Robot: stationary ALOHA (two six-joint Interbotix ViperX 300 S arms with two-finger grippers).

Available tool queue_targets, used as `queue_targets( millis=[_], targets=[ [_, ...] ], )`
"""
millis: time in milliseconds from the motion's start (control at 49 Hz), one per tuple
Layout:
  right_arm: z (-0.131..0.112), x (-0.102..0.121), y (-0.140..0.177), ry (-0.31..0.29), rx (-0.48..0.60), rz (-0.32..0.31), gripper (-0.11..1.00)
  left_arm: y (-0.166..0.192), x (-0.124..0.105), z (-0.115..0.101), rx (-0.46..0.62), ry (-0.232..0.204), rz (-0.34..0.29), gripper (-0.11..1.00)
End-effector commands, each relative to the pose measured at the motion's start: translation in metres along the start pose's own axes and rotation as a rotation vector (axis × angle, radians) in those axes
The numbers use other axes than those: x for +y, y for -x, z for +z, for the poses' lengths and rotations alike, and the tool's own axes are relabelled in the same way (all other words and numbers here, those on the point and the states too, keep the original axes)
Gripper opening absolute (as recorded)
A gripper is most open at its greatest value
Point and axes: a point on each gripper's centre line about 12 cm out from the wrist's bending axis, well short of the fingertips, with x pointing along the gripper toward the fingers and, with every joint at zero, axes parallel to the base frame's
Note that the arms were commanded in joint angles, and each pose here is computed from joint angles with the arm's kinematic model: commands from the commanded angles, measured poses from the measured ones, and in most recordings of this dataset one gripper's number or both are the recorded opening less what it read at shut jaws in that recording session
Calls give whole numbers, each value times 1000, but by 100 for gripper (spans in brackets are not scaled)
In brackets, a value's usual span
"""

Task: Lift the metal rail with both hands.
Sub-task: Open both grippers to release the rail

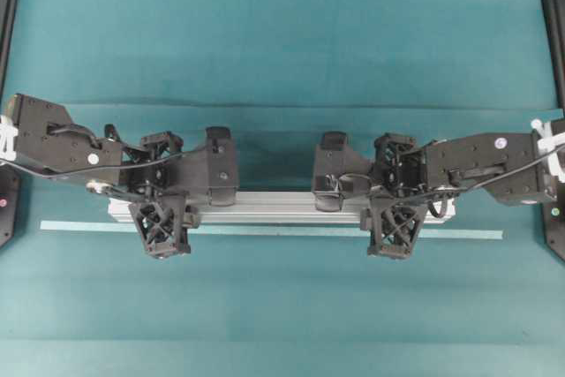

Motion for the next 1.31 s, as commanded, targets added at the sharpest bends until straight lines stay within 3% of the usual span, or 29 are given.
queue_targets(
  millis=[0, 613, 797, 1083, 1287],
  targets=[
    [2, 5, -2, -6, -14, 8, 38, 2, 1, 3, -20, 38, -4, 36],
    [2, 5, -9, -8, -13, 8, 38, -8, 1, 2, -47, 32, -9, 36],
    [6, 5, -10, -12, -64, 16, 38, -9, 2, 1, -51, 18, -8, 36],
    [3, 6, -11, -24, -41, 20, 38, -11, 1, -9, -34, -27, -8, 36],
    [3, 7, -11, -46, -39, 32, 39, -8, 2, -12, -39, -29, -8, 36]
  ],
)
